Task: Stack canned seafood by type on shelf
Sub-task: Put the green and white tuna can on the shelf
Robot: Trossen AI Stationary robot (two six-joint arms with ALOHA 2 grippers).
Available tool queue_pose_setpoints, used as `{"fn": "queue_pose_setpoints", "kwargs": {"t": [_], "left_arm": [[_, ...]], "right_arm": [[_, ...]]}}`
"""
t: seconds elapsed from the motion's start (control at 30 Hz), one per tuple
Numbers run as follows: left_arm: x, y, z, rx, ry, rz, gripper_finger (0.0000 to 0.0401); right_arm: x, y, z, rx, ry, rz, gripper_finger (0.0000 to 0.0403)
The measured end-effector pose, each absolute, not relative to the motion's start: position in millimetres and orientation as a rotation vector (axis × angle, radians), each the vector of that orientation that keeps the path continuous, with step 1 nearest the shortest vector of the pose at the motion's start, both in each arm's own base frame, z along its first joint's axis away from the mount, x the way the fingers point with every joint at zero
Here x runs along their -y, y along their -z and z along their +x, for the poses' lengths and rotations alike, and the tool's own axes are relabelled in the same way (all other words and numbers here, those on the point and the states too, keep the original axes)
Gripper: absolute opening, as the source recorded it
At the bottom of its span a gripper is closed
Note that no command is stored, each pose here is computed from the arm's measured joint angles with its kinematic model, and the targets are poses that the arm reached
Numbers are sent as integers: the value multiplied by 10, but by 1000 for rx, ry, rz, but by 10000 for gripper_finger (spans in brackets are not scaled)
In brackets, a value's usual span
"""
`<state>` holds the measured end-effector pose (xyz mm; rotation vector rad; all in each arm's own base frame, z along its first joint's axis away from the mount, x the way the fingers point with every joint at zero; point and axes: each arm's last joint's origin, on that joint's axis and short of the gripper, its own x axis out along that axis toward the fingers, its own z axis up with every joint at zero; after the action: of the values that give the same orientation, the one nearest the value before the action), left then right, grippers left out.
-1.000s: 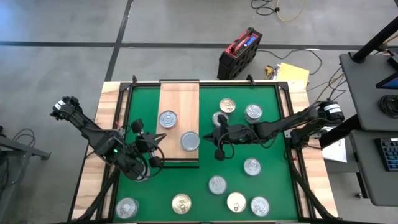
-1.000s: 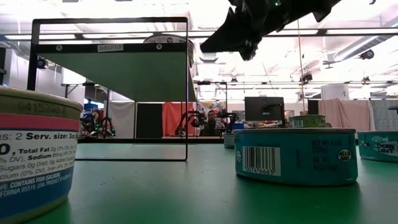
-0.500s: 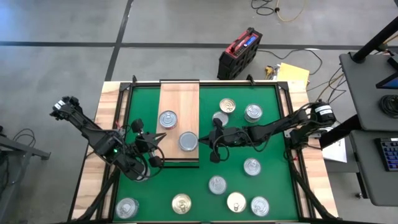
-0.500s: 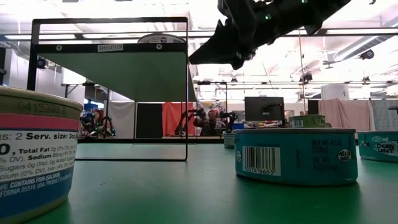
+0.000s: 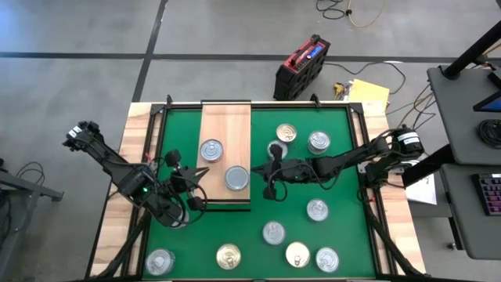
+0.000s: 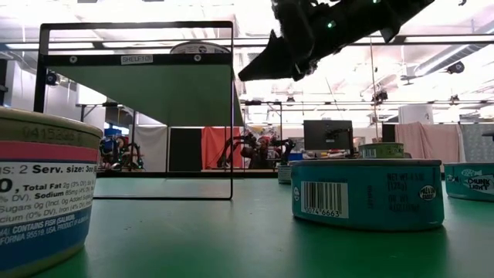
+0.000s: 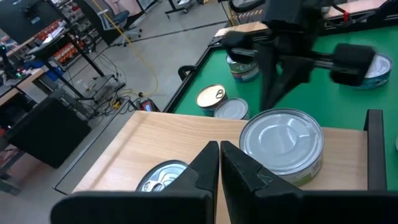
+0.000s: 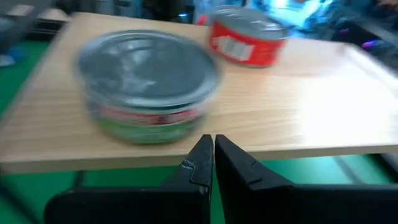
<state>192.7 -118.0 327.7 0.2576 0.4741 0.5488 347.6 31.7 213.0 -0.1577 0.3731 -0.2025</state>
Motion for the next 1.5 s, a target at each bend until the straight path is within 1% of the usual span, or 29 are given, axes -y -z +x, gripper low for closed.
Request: {"fn": "queue_pose_setpoints", "kwargs": {"t": [0.13, 0.3, 0.43, 0.83, 0.9, 1.33, 1.5], "left_arm": [[1167, -3297, 1909, -472, -545, 261, 0], [1157, -3311, 1897, -470, -543, 266, 0], [1157, -3311, 1897, -471, -543, 270, 0], [1160, -3314, 1901, -469, -541, 275, 0], [1160, -3314, 1902, -469, -540, 274, 0], [1165, -3315, 1907, -465, -539, 267, 0], [1165, -3316, 1907, -465, -539, 266, 0]], "right_arm": [[-117, -2163, 3508, -368, 214, -173, 9], [133, -2282, 3585, -319, 89, -122, 9], [235, -2367, 3638, -284, 2, -98, 9], [254, -2256, 3866, -307, -64, -99, 9], [243, -2265, 3871, -301, -104, -87, 9], [148, -2256, 3872, -314, -151, -84, 9], [150, -2256, 3872, -317, -120, -91, 9]]}}
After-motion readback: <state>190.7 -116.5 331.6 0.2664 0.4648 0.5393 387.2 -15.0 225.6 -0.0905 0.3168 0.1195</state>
